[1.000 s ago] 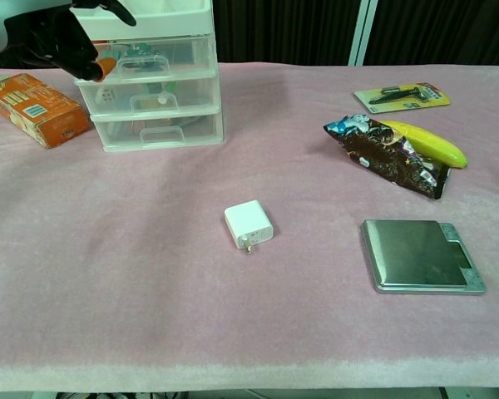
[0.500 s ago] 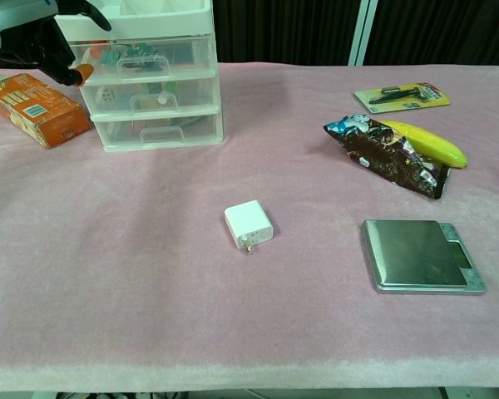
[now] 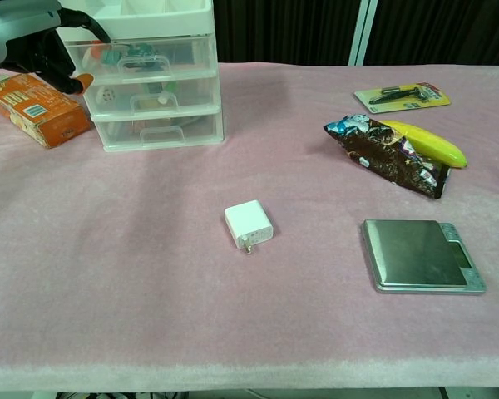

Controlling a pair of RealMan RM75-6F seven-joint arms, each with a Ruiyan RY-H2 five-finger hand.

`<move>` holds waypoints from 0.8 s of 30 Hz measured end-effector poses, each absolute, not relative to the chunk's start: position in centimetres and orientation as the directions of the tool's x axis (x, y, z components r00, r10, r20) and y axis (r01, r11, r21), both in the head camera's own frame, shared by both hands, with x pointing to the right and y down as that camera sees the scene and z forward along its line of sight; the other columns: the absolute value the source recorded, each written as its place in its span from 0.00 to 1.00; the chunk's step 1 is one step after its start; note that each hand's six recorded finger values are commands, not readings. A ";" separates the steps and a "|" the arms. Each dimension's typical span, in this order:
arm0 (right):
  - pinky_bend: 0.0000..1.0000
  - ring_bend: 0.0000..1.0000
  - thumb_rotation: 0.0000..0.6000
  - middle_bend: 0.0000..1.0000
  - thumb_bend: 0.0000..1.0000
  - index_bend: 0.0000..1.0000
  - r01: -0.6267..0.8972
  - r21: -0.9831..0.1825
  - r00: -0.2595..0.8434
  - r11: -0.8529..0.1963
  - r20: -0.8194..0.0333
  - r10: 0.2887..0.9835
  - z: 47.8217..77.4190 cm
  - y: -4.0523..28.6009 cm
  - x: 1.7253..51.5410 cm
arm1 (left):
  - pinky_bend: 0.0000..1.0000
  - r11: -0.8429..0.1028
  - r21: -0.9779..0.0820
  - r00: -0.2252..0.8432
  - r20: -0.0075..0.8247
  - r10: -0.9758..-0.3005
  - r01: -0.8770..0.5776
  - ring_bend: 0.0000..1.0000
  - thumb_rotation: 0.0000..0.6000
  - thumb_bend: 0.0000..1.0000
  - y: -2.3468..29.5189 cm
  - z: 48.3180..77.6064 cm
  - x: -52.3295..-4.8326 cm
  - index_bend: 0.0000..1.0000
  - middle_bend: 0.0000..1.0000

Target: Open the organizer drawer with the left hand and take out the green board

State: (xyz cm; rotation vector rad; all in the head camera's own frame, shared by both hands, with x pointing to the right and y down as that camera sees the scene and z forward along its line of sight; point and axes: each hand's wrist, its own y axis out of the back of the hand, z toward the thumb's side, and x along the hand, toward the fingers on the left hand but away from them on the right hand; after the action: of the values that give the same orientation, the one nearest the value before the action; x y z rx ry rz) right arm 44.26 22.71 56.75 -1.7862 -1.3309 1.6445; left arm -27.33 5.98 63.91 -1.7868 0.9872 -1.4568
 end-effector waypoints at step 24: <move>0.16 0.00 1.00 0.00 0.18 0.06 0.385 -0.787 -0.126 -0.482 -0.562 0.817 56.7 22.7 44.2 | 0.98 -0.556 -0.806 0.113 0.545 -0.831 -0.203 0.98 1.00 0.48 5.7 63.1 -27.2 0.43 0.99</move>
State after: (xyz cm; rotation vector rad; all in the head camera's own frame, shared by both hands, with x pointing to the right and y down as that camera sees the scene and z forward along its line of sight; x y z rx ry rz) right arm 44.19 22.74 56.67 -1.7874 -1.3341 1.6387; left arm -27.24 5.70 63.05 -1.8435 1.0023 -1.4714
